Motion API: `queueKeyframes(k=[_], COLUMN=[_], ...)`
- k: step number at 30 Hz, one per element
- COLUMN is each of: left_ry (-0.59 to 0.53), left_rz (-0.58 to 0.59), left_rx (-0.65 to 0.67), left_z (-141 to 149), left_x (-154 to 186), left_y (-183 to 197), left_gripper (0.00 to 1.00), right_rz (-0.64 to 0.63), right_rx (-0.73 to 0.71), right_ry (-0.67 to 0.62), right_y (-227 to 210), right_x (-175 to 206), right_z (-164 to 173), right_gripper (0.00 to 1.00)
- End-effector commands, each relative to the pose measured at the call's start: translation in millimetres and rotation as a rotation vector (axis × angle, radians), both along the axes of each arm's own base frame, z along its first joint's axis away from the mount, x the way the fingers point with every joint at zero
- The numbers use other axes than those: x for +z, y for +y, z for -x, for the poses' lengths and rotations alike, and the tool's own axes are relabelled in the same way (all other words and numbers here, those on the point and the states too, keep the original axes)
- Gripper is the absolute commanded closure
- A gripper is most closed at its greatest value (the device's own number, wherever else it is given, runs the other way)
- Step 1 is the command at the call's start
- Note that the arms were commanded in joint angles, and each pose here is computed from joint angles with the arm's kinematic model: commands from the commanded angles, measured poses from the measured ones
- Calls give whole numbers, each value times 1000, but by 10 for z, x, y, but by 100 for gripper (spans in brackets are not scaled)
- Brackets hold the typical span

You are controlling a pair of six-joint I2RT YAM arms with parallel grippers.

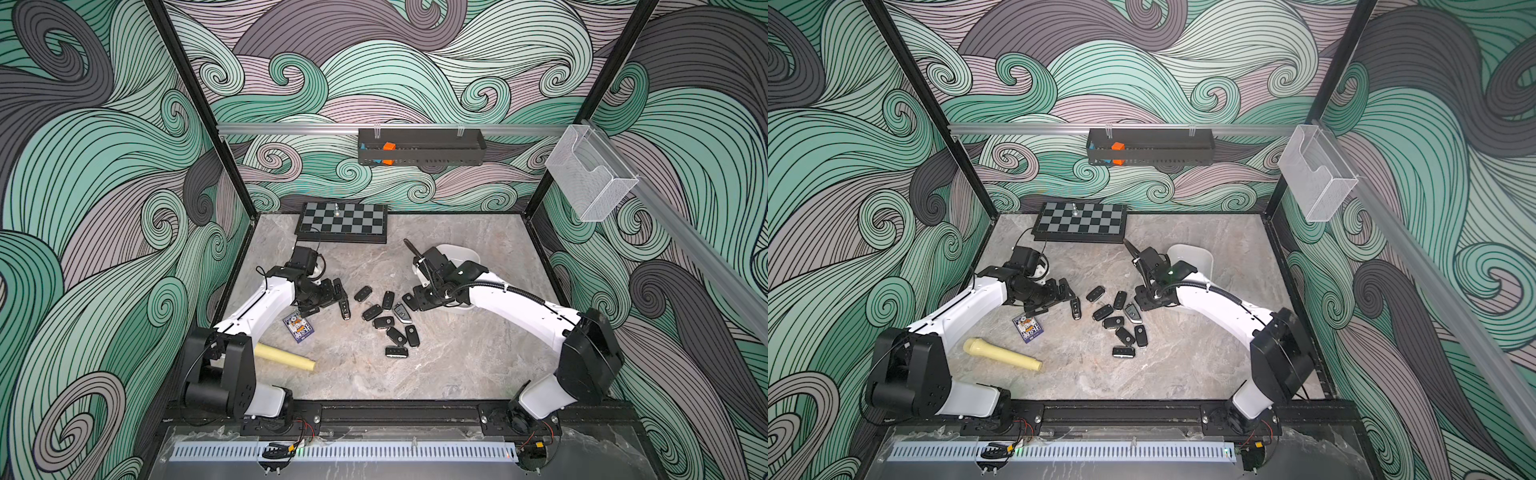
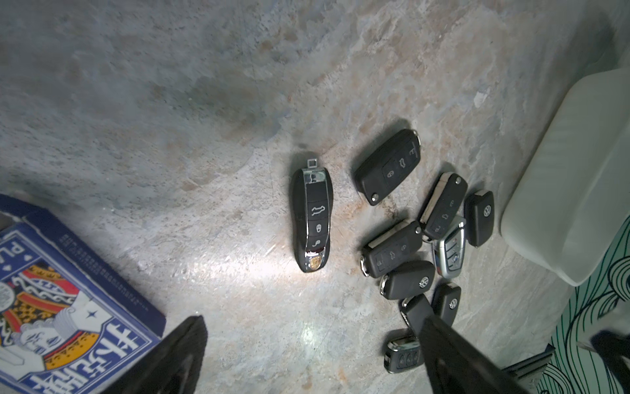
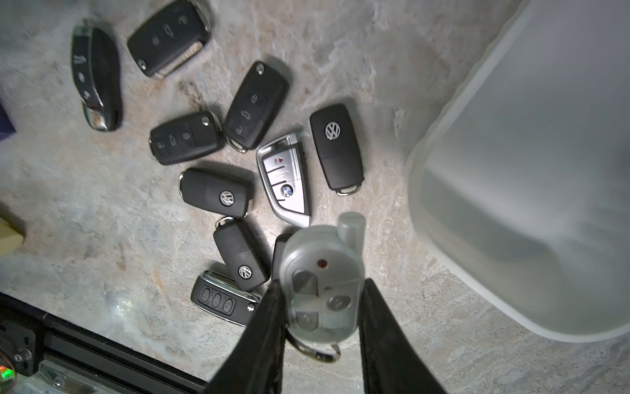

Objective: Place the car key into the storage box
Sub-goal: Pick up the car key from the center of the board, then place the car key in the storage box.

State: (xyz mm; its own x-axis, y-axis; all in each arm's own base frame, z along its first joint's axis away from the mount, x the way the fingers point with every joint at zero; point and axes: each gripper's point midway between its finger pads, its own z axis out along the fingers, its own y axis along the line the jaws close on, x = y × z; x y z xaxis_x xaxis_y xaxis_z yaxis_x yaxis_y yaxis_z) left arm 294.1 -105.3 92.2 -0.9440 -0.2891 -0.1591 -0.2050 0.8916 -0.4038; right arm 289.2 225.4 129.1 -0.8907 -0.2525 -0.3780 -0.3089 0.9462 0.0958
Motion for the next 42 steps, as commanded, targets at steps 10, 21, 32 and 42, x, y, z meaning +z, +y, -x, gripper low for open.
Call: queueKeyframes(k=[10,21,32,42], left_ry=[-51,-69,-63,-56], left_rz=[-41,-110,-120,-115], left_rx=[29,72,111,129], left_z=[-54,18,25,73], left_x=[181,222,195,162], left_y=[74,228,268,274], left_gripper=[1,1,1,1], right_rz=[8,15,25,8], right_rx=[-210,-435,-496,-509], right_ry=[-13,72,112,135], right_y=[-462,-889,-988,-955], right_x=[67,-387,-723,-776], right_z=[-860,-1424,-1752,-1825], right_gripper=[69,69,64,51])
